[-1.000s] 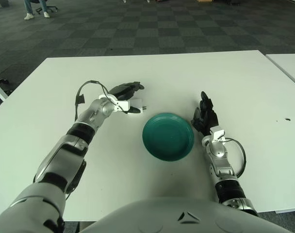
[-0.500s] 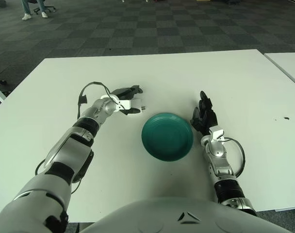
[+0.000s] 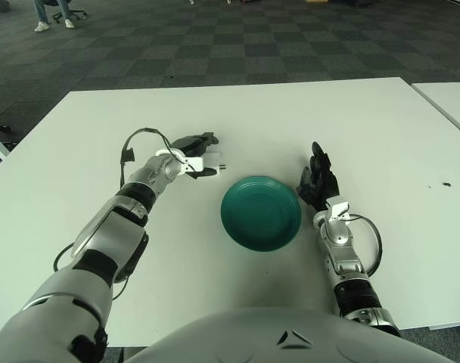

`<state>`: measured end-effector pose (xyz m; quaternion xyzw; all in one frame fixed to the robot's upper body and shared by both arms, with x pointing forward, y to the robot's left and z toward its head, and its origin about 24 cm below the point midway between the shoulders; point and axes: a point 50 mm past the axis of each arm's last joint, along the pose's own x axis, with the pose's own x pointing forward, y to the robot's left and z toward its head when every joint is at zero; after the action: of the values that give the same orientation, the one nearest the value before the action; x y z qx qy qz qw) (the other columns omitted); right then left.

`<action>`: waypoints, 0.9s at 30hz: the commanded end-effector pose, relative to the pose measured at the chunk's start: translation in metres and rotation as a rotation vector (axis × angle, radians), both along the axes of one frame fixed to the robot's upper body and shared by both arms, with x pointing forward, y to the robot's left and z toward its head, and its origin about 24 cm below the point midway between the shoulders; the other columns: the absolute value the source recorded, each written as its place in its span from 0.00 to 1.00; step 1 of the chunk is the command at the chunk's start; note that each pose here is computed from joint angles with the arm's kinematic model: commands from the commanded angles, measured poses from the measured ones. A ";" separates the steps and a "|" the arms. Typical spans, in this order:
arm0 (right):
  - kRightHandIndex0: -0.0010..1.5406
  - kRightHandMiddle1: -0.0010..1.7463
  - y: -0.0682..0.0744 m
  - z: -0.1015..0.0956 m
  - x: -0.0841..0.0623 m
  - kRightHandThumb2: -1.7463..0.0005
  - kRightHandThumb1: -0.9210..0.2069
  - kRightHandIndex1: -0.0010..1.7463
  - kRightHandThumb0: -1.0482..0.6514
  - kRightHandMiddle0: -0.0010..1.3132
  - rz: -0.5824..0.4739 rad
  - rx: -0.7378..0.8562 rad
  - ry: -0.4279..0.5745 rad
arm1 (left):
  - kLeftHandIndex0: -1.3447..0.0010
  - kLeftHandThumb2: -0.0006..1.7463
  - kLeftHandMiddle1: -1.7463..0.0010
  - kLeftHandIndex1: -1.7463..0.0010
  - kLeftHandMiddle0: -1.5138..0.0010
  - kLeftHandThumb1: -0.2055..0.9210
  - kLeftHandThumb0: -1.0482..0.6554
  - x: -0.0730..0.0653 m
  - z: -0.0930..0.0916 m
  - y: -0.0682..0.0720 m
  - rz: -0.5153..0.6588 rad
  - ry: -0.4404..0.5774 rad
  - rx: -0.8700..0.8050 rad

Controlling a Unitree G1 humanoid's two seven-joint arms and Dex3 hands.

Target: Put the charger into the plate.

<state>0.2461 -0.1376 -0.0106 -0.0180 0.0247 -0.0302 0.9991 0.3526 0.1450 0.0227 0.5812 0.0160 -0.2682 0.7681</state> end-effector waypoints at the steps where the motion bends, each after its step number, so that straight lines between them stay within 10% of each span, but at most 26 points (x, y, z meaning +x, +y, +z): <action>1: 0.00 0.07 0.001 -0.050 -0.034 0.50 0.00 0.00 0.02 0.00 -0.006 0.012 0.285 | 0.97 0.40 1.00 0.50 0.85 1.00 0.00 0.006 0.007 0.002 0.012 -0.023 0.019; 27: 0.00 0.06 0.000 -0.050 -0.032 0.48 0.00 0.00 0.02 0.00 -0.013 0.010 0.293 | 0.95 0.42 0.98 0.49 0.79 1.00 0.00 -0.002 -0.010 -0.002 -0.012 0.099 0.051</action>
<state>0.2464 -0.1378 -0.0110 -0.0186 0.0254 -0.0315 0.9990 0.3518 0.1450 0.0156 0.5833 0.0513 -0.2936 0.7556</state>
